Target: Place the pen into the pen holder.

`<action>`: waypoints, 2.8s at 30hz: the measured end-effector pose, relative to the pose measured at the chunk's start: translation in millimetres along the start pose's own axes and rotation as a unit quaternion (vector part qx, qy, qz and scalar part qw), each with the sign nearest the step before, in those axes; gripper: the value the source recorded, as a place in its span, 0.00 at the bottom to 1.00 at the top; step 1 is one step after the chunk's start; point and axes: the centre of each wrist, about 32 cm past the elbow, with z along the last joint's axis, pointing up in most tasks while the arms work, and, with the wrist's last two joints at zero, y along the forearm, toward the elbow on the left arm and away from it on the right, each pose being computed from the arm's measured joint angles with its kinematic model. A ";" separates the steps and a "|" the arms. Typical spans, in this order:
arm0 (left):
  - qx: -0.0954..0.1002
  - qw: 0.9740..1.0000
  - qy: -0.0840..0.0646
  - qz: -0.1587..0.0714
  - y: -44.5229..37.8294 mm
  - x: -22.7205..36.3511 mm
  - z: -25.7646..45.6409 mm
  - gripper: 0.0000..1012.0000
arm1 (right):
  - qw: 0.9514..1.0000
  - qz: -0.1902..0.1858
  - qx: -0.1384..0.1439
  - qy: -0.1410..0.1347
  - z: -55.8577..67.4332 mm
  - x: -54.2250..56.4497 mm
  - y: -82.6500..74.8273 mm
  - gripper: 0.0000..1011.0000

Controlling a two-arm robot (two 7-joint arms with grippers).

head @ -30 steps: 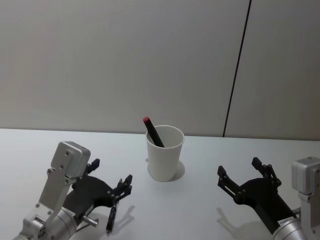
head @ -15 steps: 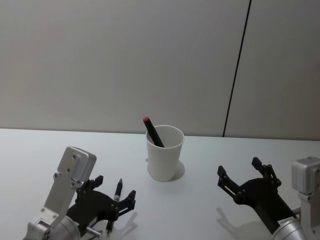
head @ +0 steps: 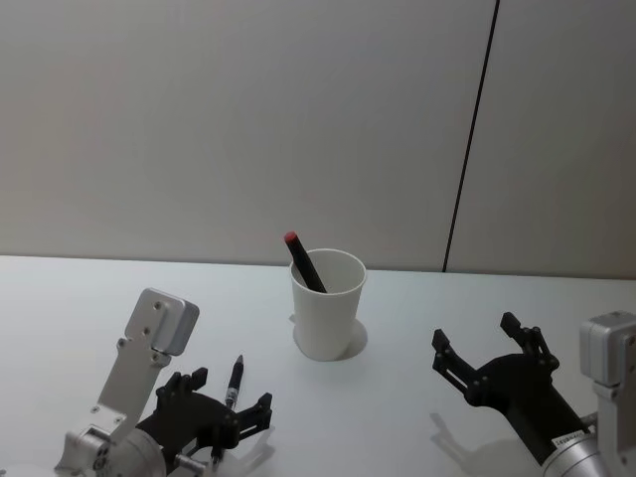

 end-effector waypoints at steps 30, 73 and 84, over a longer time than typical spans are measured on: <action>0.067 0.997 0.029 0.016 -12.7 1.0 5.5 0.99 | 1.000 0.000 0.000 0.000 0.0 0.0 0.0 0.99; 0.076 0.996 0.034 0.027 -16.2 -0.9 4.5 0.70 | 1.000 0.000 0.000 0.000 0.0 0.0 0.0 0.99; 0.082 0.996 0.022 0.023 -17.0 -1.5 6.8 0.62 | 1.000 0.000 0.000 0.000 0.0 0.0 0.0 0.99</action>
